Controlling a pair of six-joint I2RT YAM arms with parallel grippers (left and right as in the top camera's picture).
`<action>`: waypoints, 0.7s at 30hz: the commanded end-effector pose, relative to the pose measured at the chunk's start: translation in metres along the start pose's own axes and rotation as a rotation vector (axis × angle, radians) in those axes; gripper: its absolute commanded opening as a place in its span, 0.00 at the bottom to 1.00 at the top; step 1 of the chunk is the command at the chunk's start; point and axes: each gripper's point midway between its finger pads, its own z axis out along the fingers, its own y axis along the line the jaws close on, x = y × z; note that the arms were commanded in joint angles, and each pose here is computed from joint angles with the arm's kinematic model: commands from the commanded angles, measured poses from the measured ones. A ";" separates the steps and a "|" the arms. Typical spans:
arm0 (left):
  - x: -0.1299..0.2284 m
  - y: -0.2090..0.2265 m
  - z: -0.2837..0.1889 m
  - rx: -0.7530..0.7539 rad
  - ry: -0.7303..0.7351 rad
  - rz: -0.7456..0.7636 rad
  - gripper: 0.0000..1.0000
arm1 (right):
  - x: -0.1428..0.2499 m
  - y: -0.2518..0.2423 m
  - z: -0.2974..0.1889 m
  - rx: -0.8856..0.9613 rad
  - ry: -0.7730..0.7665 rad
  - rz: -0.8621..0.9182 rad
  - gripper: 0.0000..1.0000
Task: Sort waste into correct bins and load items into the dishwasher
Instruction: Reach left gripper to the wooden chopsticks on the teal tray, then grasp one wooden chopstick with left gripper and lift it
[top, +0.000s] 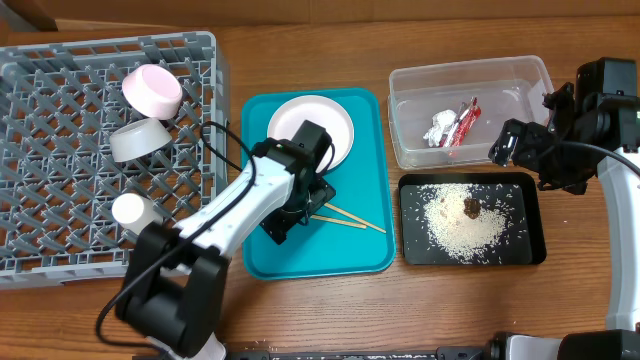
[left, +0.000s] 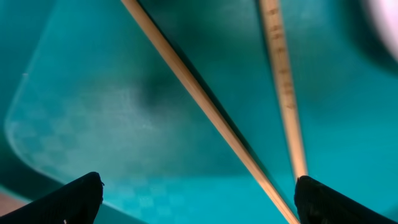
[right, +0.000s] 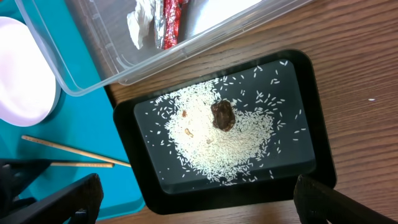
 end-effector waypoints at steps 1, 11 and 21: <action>0.003 0.004 0.021 -0.052 0.032 -0.029 0.98 | -0.006 0.000 -0.009 0.004 -0.036 -0.005 1.00; 0.002 -0.002 0.036 -0.052 0.037 -0.028 0.64 | -0.006 0.000 -0.009 0.004 -0.035 -0.005 1.00; 0.003 0.002 0.035 -0.065 0.041 -0.029 0.23 | -0.005 0.000 -0.009 0.004 -0.034 -0.004 1.00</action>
